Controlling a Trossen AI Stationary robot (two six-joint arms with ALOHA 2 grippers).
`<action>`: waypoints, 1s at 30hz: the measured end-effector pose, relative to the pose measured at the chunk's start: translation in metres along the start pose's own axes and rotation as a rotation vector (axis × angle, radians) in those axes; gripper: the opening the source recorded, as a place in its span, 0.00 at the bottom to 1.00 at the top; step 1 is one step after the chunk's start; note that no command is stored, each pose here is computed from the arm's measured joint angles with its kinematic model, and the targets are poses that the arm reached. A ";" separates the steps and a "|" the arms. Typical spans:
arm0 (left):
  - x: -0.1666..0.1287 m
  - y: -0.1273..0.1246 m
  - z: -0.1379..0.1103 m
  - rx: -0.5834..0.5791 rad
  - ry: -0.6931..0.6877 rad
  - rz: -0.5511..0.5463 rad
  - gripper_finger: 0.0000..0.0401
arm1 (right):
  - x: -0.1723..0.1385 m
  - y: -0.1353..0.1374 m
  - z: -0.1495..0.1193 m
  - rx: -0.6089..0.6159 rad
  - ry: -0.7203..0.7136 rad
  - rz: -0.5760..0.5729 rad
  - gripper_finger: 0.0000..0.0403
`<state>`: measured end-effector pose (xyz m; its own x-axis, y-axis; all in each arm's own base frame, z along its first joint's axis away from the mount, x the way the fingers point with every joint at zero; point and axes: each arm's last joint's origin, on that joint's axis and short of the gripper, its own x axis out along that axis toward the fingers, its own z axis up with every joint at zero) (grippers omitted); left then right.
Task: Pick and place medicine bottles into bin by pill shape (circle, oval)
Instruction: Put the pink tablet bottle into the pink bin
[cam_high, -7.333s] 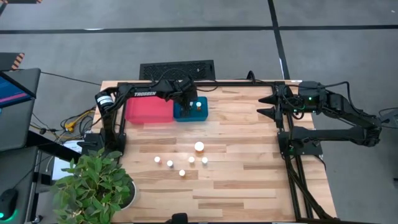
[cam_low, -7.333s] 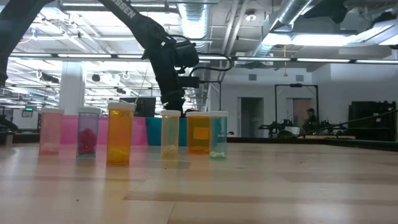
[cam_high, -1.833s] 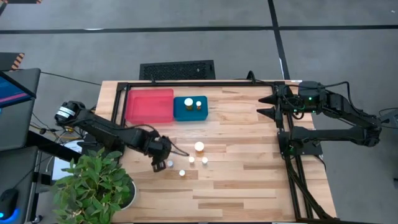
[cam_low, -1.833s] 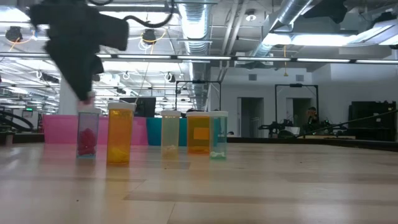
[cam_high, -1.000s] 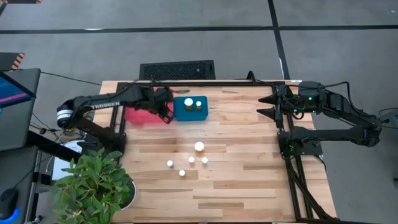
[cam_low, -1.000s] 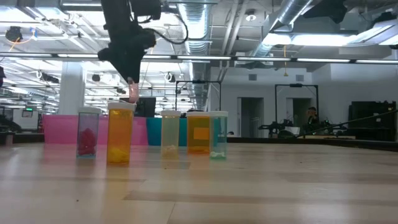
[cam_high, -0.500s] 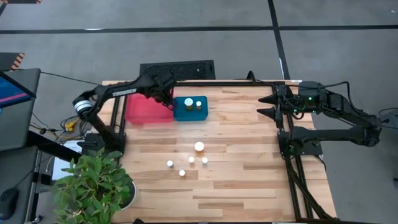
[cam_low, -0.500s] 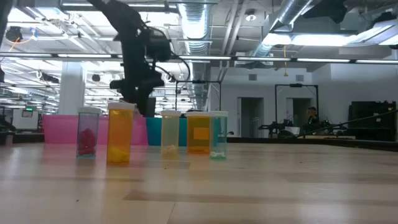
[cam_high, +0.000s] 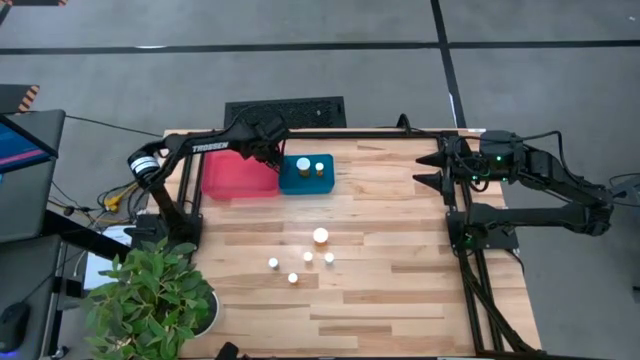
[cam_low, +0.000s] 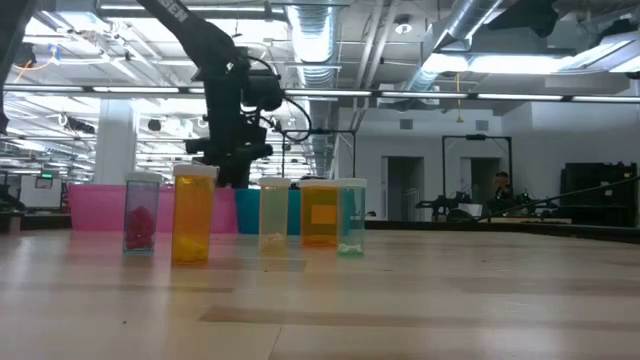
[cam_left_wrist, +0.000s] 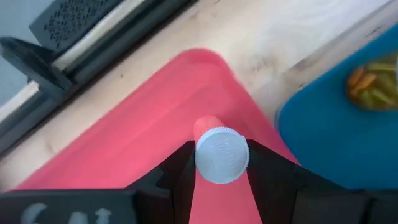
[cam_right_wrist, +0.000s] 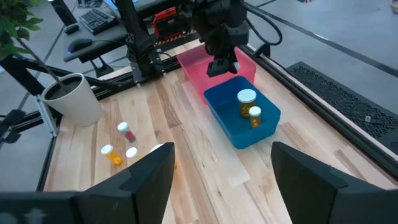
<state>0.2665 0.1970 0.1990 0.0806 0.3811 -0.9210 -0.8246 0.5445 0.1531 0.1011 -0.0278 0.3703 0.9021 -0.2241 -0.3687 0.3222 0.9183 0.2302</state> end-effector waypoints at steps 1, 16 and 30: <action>0.002 0.000 0.000 -0.004 0.010 0.002 0.31 | 0.000 0.000 0.000 0.000 0.000 -0.004 0.69; 0.004 0.002 0.004 -0.039 -0.036 0.021 0.31 | 0.000 0.000 0.000 -0.001 0.000 -0.005 0.69; 0.018 0.003 -0.010 -0.061 -0.012 0.030 0.31 | 0.000 0.000 0.000 -0.001 0.000 -0.005 0.69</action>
<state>0.2599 0.1974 0.1791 0.0620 0.4054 -0.9120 -0.8596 0.4861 0.1576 0.1011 -0.0280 0.3702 0.9005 -0.2290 -0.3698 0.3266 0.9174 0.2273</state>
